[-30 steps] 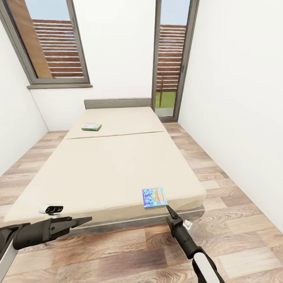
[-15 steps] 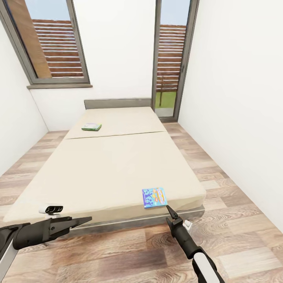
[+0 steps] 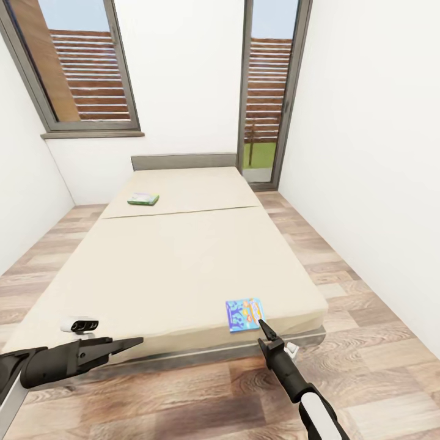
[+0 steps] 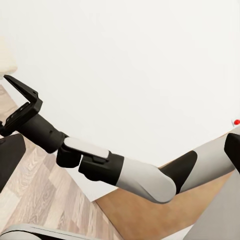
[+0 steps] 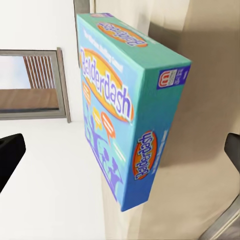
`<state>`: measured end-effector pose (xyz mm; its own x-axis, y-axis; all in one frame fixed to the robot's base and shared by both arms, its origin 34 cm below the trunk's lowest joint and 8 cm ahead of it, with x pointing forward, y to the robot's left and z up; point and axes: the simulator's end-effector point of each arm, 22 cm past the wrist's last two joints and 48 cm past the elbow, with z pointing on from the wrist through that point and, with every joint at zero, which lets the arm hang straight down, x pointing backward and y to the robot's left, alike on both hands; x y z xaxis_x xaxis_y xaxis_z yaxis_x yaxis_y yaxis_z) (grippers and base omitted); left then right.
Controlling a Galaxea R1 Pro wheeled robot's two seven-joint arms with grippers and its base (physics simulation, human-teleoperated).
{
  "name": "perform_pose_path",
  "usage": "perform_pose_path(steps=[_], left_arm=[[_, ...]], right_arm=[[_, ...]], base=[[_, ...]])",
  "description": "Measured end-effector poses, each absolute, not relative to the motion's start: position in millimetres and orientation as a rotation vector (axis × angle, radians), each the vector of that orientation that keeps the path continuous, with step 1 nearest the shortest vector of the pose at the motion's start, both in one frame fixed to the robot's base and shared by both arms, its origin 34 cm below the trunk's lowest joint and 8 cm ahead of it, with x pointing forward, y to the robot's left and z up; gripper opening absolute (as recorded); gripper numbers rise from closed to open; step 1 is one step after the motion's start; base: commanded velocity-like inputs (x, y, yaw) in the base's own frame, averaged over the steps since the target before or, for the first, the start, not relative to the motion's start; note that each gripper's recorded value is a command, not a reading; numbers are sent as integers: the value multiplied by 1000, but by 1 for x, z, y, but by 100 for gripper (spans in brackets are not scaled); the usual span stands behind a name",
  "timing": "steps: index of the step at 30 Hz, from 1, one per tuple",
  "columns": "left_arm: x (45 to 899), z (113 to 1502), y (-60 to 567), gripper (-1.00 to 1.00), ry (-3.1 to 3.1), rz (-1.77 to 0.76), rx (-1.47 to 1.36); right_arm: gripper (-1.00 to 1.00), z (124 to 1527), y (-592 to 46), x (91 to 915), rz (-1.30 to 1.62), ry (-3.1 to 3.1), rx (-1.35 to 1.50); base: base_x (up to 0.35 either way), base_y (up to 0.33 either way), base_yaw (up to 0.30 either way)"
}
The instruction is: Put all the toys in the child's room - the three board games (two on the bed and one on the table), the two jigsaw puzzles on the table, and the tennis ball on the table - inside the toy box on the table in the child's room.
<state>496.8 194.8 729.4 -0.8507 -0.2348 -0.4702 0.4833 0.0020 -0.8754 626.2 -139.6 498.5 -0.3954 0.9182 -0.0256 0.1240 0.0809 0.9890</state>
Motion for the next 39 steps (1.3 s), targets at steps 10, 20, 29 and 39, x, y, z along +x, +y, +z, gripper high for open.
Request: perform_pose_path(steps=[10,20,29,39], left_arm=[[496,731,186,100,1756,-1926,240],[497,731,184,100,1746,-1933,233],[497,731,184,100,1745,-1934,231],[497,731,184,100,1746,-1935,230]], right_arm=[[100,499,-140,627,1389,1635,1049],[100,503,-139,632,1393,1629,1041],[100,504,-138,632,1398,1630,1041],[100,503,-138,632,1400,1631,1042]], base=[[10,7,0],[6,1,0],[101,52,0],[25,13,0]])
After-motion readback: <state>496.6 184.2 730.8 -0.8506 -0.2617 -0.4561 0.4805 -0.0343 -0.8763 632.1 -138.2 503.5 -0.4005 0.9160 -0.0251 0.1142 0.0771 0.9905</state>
